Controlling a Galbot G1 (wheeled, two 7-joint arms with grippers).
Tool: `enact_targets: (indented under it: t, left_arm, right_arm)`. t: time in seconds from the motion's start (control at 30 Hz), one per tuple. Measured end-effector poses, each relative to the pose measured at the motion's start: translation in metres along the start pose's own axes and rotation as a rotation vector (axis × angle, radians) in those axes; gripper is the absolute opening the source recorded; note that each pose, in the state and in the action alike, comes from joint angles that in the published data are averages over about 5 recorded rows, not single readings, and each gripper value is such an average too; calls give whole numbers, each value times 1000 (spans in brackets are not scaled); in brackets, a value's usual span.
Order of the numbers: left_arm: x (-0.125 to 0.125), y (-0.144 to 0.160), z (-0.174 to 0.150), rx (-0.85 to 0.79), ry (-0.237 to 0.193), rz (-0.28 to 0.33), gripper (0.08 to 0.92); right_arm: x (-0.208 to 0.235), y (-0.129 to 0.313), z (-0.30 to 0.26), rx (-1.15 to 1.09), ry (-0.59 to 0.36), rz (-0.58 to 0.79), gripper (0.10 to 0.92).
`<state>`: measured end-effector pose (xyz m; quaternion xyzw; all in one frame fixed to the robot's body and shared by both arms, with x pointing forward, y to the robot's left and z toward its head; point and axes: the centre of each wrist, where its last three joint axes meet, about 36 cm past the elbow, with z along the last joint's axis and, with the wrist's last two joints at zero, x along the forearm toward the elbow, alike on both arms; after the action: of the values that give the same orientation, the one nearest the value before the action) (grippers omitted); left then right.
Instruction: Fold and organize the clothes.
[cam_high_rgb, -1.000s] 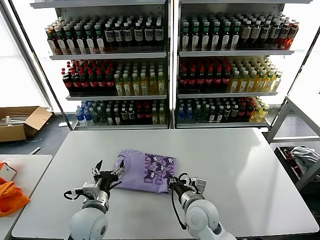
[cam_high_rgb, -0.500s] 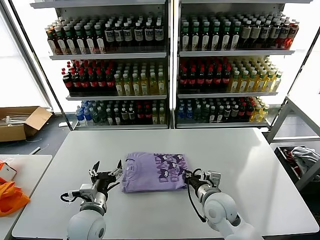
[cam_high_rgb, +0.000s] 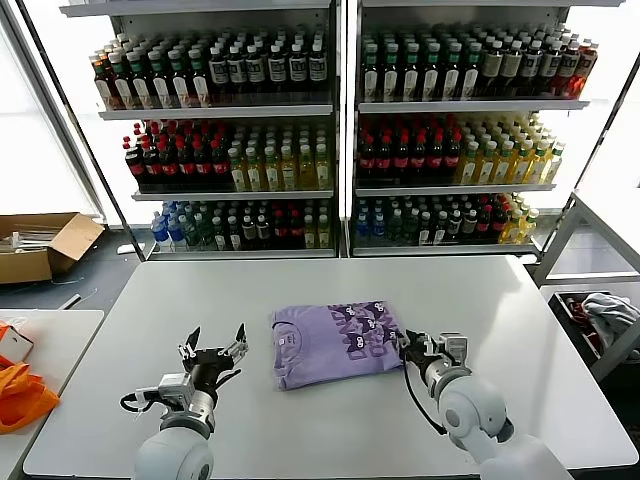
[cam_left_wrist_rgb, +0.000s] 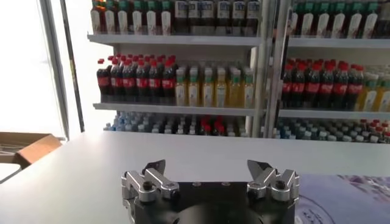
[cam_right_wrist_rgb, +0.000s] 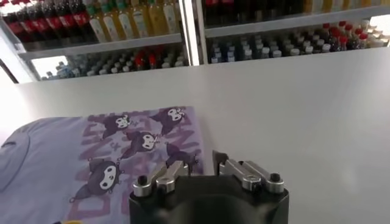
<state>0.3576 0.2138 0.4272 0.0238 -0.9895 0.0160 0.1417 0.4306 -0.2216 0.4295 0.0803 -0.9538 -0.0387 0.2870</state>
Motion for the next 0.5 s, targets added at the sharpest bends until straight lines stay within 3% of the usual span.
enact_targets:
  t: [0.5]
  left_arm:
    - [7,-5,6,12,11,-3,823]
  right_arm:
    - [42,35,18,7,-61,-62,779]
